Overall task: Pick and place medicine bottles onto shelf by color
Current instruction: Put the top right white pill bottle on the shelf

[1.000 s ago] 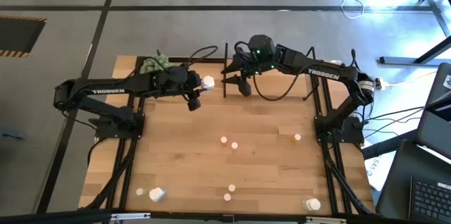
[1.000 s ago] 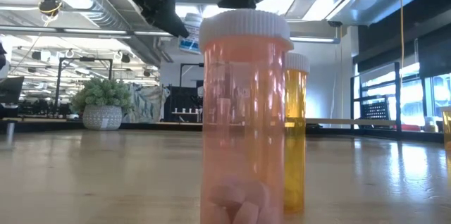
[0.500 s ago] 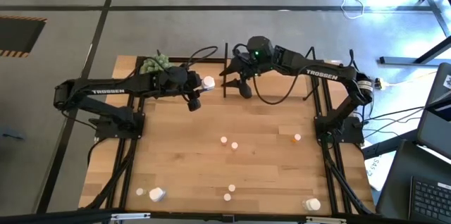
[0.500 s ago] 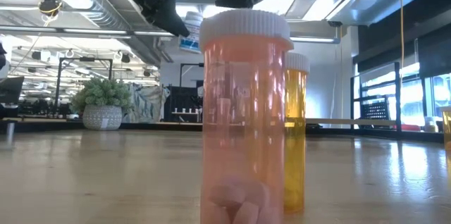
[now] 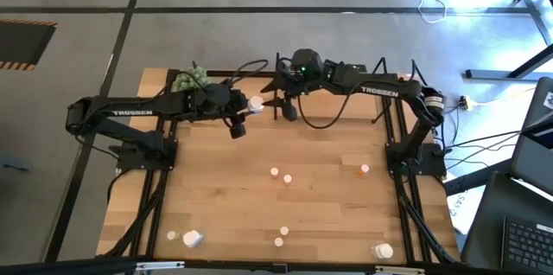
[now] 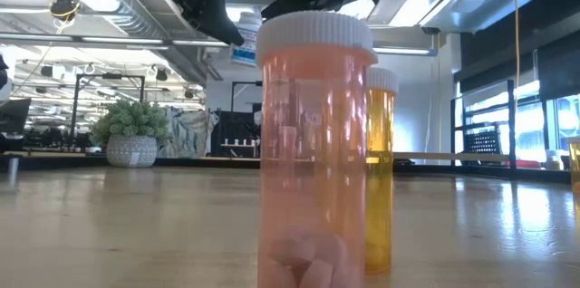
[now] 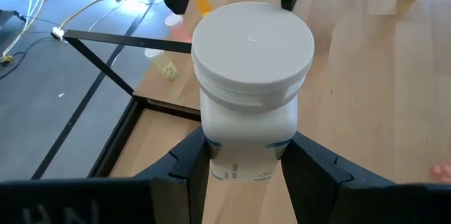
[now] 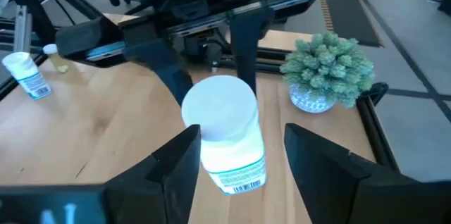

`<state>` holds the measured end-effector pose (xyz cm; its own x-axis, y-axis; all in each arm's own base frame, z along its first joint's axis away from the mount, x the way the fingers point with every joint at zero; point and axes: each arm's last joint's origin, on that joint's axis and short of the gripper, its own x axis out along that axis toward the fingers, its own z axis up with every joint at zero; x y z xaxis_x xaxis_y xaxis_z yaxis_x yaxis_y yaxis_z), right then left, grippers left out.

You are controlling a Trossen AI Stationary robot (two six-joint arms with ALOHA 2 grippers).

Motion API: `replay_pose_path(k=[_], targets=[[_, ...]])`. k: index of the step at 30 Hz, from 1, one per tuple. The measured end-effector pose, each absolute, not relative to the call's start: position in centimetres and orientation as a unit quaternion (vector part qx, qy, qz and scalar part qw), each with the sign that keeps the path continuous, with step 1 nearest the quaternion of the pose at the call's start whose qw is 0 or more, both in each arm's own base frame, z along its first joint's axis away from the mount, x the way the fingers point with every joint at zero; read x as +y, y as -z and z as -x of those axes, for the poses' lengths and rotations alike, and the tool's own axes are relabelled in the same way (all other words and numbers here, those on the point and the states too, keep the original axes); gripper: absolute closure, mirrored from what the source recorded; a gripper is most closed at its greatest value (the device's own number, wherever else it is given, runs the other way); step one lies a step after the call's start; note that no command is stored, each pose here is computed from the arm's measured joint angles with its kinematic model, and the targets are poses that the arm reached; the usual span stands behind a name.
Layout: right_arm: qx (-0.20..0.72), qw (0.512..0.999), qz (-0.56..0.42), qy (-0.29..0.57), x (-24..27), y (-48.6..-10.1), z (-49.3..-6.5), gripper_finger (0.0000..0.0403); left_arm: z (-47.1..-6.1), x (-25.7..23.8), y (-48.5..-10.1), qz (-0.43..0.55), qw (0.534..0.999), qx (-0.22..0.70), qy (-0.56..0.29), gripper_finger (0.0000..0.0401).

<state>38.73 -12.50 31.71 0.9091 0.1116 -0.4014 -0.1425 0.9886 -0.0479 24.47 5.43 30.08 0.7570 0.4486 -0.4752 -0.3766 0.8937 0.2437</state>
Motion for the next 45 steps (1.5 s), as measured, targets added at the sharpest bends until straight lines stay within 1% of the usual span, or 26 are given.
replay_pose_path(k=[4,8,20,45], targets=[[0.204,0.974,0.045,-0.086,-12.5,-31.2,-39.0,0.0194,-24.5,5.4,-30.0,-0.067,0.934,0.273,-0.219,0.0261],[0.206,0.974,0.042,-0.089,-12.6,-30.7,-39.4,0.0194,-24.5,5.4,-30.1,-0.066,0.936,0.269,-0.219,0.0261],[0.181,0.974,0.074,-0.114,-11.8,-31.0,-39.8,0.0194,-24.5,5.4,-30.1,-0.065,0.937,0.266,-0.216,0.0261],[0.189,0.972,0.084,-0.114,-11.6,-30.9,-39.7,0.0194,-24.6,5.4,-30.2,-0.066,0.937,0.263,-0.219,0.0261]])
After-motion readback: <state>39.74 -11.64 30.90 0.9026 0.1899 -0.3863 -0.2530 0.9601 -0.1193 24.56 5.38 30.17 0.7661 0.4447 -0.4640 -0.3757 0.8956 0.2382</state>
